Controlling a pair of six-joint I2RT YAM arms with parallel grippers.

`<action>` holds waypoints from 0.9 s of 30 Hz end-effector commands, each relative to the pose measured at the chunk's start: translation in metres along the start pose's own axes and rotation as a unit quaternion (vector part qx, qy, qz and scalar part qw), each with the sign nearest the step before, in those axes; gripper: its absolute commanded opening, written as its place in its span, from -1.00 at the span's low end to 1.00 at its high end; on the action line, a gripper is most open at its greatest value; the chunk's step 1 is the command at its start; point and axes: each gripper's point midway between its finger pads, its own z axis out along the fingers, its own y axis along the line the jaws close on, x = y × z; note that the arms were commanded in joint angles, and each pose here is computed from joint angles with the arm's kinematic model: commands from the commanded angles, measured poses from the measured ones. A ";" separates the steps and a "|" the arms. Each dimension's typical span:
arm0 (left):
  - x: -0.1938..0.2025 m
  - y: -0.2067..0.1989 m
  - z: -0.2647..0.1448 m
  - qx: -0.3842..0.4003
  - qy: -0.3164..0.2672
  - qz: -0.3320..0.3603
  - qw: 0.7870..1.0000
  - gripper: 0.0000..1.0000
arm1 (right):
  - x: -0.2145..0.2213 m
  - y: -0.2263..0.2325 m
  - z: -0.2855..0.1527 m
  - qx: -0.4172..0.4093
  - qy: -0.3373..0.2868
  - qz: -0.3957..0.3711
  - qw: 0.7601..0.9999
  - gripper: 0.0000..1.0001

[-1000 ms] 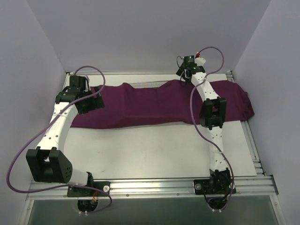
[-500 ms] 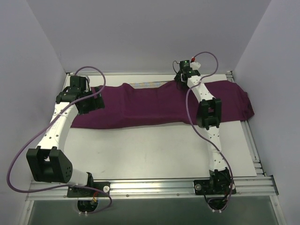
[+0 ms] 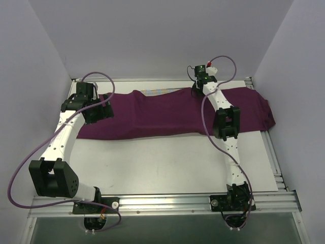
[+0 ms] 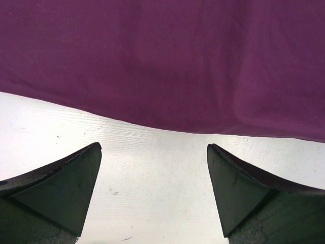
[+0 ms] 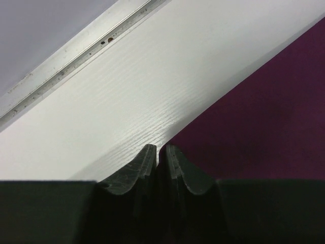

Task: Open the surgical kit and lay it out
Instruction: Open the surgical kit at the center of the board.

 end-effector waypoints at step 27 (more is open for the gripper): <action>-0.002 -0.001 -0.002 0.054 0.065 -0.171 0.982 0.89 | -0.035 0.015 -0.176 -0.081 0.023 -0.037 0.996 -1.00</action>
